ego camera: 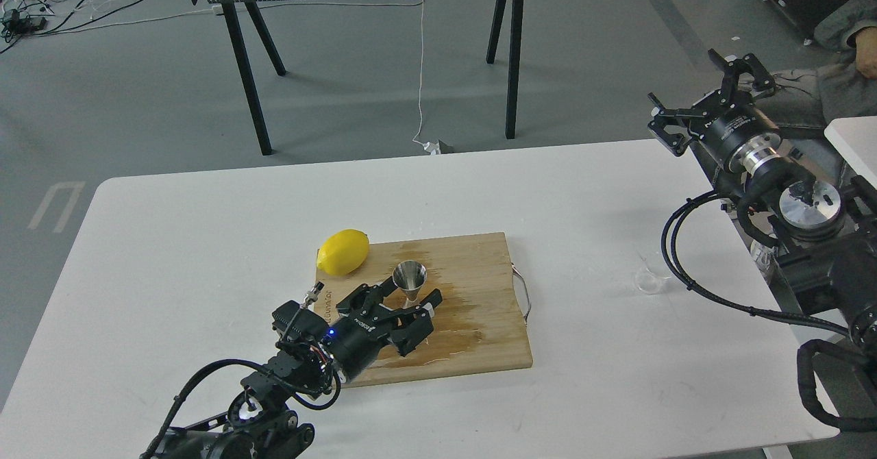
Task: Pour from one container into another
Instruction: 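Open the left gripper and withdraw it from the jigger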
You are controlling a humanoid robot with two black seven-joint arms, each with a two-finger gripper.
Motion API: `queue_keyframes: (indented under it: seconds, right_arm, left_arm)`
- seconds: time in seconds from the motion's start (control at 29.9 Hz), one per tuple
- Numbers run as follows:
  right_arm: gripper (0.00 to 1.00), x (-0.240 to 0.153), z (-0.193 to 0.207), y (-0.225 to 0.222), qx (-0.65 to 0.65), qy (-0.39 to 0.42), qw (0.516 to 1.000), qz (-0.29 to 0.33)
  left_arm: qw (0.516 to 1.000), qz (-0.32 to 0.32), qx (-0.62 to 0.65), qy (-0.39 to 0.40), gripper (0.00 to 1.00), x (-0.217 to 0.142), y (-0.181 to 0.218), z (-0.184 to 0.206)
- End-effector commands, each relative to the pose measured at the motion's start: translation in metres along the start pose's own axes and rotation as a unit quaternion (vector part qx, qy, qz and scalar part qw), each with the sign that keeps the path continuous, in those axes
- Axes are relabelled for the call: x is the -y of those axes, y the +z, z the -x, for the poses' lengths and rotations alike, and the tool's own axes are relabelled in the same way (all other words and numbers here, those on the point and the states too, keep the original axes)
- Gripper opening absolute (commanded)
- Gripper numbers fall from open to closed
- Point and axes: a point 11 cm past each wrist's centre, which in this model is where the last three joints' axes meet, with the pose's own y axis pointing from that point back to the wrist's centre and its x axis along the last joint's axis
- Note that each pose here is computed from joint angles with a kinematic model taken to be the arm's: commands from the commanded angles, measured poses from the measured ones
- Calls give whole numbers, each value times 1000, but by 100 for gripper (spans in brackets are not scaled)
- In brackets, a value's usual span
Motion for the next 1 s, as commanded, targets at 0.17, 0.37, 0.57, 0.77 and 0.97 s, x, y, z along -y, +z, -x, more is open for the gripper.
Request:
queue_keyframes:
  seconds: [0.17, 0.37, 0.57, 0.77, 0.97]
  right_arm:
    - [99, -8, -10, -5, -5, 11, 1000, -1]
    - [99, -12, -14, -6, -6, 16, 1000, -2]
    - [99, -13, -16, -6, -5, 18, 1000, -3]
    - [99, -13, -16, -6, -4, 18, 1000, -4]
    - [99, -15, -18, -6, -2, 20, 1000, -5]
  left_arm:
    - [1000, -1, -2, 0, 91, -1, 0, 1]
    - [1000, -10, -1, -3, 91, -8, -7, 3]
    - [1000, -22, 0, -6, 91, -18, -17, 4]
    - [999, -31, 4, -11, 91, -26, -26, 5]
    - [999, -36, 5, -13, 91, -40, -32, 5]
